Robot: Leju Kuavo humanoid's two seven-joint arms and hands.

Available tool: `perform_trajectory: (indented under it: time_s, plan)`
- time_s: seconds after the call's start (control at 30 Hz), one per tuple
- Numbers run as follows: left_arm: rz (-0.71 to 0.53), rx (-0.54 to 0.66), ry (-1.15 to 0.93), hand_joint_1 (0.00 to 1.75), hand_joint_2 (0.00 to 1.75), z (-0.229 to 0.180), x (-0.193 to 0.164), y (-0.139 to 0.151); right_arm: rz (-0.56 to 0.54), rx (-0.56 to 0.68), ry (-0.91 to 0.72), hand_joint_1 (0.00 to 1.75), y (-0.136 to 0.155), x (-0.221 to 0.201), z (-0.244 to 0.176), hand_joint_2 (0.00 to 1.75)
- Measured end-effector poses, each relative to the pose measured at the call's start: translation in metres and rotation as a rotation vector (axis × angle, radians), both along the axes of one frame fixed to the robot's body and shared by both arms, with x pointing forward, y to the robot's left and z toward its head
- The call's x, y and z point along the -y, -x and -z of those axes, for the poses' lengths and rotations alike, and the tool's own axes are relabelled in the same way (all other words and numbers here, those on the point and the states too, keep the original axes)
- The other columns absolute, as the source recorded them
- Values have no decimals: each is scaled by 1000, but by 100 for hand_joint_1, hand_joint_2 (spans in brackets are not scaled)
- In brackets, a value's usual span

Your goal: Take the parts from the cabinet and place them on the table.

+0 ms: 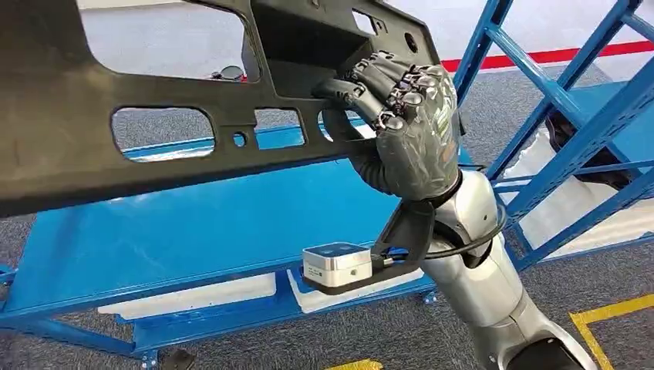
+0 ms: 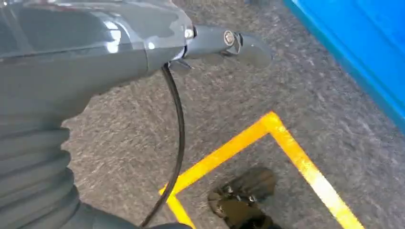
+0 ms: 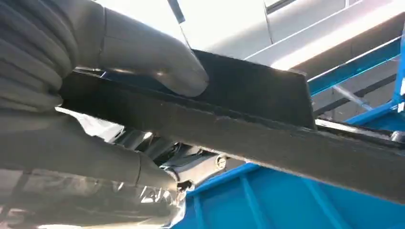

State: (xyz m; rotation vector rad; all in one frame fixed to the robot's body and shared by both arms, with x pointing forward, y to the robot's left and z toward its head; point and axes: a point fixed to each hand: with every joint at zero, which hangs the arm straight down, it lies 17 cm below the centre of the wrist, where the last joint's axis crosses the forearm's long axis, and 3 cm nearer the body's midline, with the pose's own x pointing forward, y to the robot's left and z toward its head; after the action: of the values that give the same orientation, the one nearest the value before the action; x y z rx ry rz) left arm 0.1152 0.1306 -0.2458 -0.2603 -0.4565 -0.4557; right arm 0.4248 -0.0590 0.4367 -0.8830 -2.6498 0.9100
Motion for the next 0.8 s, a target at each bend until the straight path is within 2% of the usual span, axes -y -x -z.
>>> perform_trajectory:
  time_s: [0.13,0.43,0.8]
  plan:
    - [-9,-23,-38,0,175,4,-7,3,4,-27,-1,175,-1,2,13,175]
    - [-4,-49,-73,0,175,9,-14,13,9,-23,-7,175,-1,5,10,175]
    - [-8,-42,-87,0,175,10,-19,10,6,-18,-12,175,2,4,8,175]
